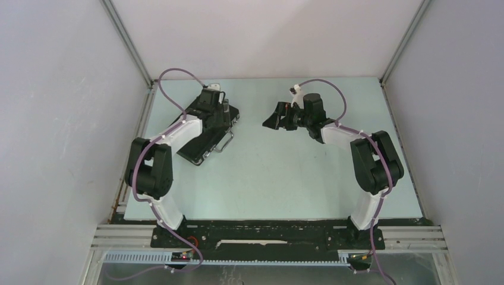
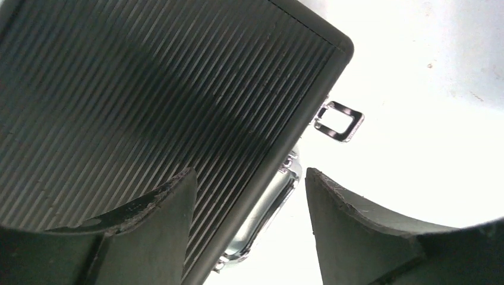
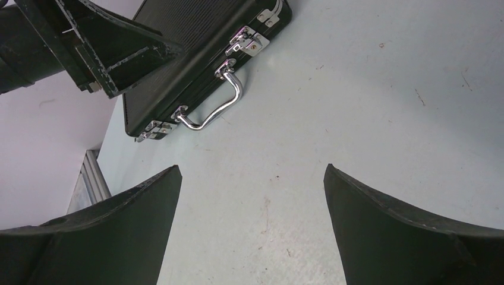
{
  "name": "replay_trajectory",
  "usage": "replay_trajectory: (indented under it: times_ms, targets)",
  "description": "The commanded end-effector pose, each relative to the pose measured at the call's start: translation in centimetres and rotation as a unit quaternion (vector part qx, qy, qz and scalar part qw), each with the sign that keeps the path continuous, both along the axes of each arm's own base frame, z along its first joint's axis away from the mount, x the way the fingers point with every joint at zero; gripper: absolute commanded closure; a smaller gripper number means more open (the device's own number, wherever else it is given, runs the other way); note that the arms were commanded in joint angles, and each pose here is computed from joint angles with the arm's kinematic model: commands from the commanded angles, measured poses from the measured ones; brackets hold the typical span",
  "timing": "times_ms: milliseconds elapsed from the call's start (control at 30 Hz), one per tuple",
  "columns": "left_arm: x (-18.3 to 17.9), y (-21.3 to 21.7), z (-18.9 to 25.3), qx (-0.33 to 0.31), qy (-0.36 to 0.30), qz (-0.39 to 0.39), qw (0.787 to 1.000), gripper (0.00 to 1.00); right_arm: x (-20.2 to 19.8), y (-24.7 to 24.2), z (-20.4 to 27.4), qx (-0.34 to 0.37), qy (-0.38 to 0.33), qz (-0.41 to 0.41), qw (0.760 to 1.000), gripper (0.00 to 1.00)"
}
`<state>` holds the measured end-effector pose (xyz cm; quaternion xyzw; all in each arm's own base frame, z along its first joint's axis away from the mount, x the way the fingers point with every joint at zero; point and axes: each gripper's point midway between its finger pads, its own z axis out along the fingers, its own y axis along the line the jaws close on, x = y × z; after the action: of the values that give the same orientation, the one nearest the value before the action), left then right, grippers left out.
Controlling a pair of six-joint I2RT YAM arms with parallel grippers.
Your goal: Pack up texas hold em set
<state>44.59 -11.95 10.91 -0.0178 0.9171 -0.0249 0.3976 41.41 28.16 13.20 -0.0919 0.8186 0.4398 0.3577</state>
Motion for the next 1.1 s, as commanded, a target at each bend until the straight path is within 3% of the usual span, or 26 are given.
replay_trajectory:
  times_ms: [0,100,233,367,533,700,900,1067]
  targets:
    - [-0.8,-1.5,0.7,-0.049,0.0,-0.006,0.999,0.27,1.2,0.5,1.9,0.018,-0.025,0.0,1.0,0.0]
    - [-1.5,-1.8,2.4,-0.069,-0.005,-0.02,0.997,0.26,1.6,0.3,1.6,0.015,-0.02,-0.015,1.0,0.0]
    - [-1.7,-2.0,4.5,-0.111,0.001,-0.037,0.993,0.37,2.2,-0.1,1.0,0.014,0.006,-0.036,0.999,0.0]
    - [-0.6,-1.9,5.3,-0.155,0.007,-0.048,0.987,0.4,2.1,0.6,0.5,0.034,0.033,-0.018,0.999,0.0]
    - [0.9,-1.4,4.1,-0.231,0.059,-0.065,0.969,0.41,1.9,2.2,0.4,0.065,0.053,-0.017,0.996,0.01]
    - [1.3,-0.4,2.9,-0.228,0.064,-0.054,0.97,0.42,2.9,5.8,1.6,0.115,0.073,-0.001,0.991,0.02]
    - [-0.6,1.5,-1.4,-0.234,0.103,0.011,0.967,0.4,7.1,9.2,4.1,0.188,0.096,-0.006,0.978,0.08]
    - [-1.9,2.2,-3.7,-0.236,0.13,0.043,0.962,0.38,7.3,12.7,1.8,0.147,0.113,0.017,0.983,0.13]
